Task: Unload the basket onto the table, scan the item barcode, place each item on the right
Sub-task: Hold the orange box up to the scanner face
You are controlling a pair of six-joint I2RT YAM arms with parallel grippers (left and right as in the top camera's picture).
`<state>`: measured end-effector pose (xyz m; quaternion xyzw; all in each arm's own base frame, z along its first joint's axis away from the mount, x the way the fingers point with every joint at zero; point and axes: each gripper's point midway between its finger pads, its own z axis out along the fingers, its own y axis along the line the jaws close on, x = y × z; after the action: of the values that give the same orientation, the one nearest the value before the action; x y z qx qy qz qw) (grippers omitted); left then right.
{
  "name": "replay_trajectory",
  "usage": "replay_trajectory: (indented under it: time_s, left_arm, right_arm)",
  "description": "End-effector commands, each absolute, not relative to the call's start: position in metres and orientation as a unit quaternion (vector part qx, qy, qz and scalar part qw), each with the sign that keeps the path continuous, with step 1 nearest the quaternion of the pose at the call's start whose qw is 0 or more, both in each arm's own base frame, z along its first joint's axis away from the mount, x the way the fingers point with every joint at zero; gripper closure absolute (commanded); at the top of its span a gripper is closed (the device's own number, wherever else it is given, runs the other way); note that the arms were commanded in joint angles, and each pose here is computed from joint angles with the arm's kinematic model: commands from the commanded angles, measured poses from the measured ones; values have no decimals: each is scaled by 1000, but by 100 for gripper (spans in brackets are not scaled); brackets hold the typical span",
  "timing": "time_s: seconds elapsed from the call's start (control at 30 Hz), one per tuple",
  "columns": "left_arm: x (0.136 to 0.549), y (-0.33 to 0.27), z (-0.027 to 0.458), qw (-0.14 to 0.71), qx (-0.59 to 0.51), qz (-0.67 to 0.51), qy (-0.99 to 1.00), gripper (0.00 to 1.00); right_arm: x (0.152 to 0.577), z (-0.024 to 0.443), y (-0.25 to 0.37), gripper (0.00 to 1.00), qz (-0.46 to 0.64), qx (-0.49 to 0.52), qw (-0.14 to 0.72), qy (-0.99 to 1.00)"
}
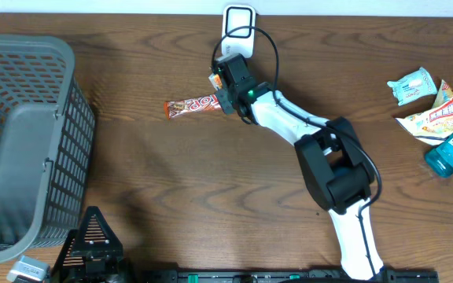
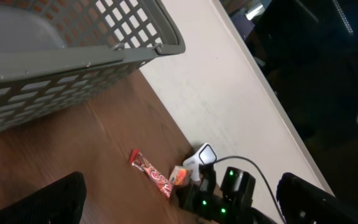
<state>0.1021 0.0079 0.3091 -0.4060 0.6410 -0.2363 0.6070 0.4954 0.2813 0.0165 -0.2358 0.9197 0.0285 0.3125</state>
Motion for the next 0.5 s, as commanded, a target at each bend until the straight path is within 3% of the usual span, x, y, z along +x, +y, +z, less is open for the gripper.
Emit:
replay_trajectory:
  time_s: [0.0,0.17,0.23,0.33,0.47]
  left_arm:
    - [102,10,308,609,-413,-235,636,2]
    - [102,10,308,609,-413,-235,636,2]
    - [102,10,308,609,-413,-235,636,2]
    - [102,10,308,609,-413,-235,636,2]
    - [102,10,308,607,-416,-238,634,2]
  right_arm:
    - [491,64,265,97,13,-204,326,923]
    - [476,102,256,93,25,-169,323,931]
    - [475,113,255,81,32,-159,330,930]
    - [478,123,259,55,45,-142,345,927]
    - [491,118,271,38,58,-156,367,915]
